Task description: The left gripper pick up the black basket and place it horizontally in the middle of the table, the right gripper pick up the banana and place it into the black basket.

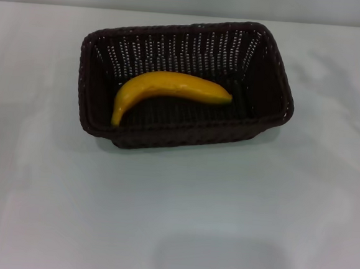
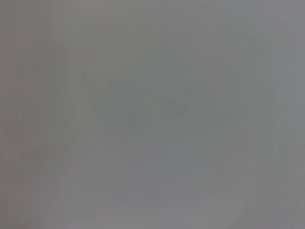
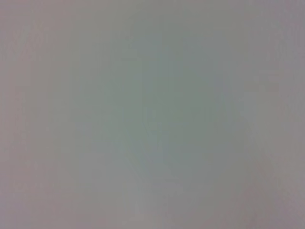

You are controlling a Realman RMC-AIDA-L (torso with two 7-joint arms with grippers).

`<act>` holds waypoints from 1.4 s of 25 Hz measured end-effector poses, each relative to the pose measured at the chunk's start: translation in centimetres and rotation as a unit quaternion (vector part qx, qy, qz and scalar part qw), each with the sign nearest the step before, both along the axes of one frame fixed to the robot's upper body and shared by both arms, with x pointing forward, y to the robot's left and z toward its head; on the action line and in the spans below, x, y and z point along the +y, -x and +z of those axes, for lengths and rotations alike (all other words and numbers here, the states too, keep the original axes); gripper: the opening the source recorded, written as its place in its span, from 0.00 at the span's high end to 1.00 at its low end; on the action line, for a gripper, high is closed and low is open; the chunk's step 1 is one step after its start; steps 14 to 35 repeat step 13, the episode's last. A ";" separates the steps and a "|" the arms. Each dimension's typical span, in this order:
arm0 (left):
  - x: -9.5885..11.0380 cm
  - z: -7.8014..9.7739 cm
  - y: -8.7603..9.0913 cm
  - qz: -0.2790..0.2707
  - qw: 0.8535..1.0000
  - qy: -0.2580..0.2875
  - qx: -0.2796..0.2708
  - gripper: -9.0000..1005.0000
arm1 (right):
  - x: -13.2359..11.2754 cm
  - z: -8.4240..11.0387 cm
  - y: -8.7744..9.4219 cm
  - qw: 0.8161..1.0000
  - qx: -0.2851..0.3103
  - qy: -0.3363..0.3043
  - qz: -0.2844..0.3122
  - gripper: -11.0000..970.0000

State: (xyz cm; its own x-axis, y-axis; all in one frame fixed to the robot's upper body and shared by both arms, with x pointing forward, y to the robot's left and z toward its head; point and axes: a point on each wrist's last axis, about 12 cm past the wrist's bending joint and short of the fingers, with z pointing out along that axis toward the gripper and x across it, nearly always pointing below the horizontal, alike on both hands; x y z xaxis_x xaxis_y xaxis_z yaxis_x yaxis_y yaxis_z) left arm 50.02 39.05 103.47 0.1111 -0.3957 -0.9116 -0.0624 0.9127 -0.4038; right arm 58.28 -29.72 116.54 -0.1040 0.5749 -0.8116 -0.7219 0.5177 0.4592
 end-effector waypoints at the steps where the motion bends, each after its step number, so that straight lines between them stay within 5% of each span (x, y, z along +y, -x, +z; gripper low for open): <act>1: 0.0 0.0 0.0 0.000 1.000 0.000 0.000 0.13 | -1.2 -0.9 0.7 0.999 -0.015 -0.026 -0.029 0.10; 3: -0.1 -0.1 0.0 -0.001 1.000 0.000 0.002 0.13 | -2.8 -2.4 2.0 0.995 -0.039 -0.026 -0.089 0.10; 6: -0.3 -0.2 0.0 -0.002 1.000 0.001 0.003 0.13 | -4.7 -4.9 3.7 0.976 -0.073 0.071 -0.195 0.10; 10: -0.3 -0.2 -0.1 -0.003 1.000 0.000 0.003 0.13 | -6.5 -9.2 5.2 0.931 -0.026 0.210 -0.299 0.10; 13: -0.3 -0.2 -0.1 -0.004 1.000 0.000 0.003 0.13 | -6.8 -10.5 5.5 0.919 0.002 0.236 -0.315 0.10; 35: -0.3 -0.2 -0.1 -0.004 1.000 0.000 0.003 0.13 | -6.8 -10.5 5.5 0.919 0.002 0.236 -0.315 0.10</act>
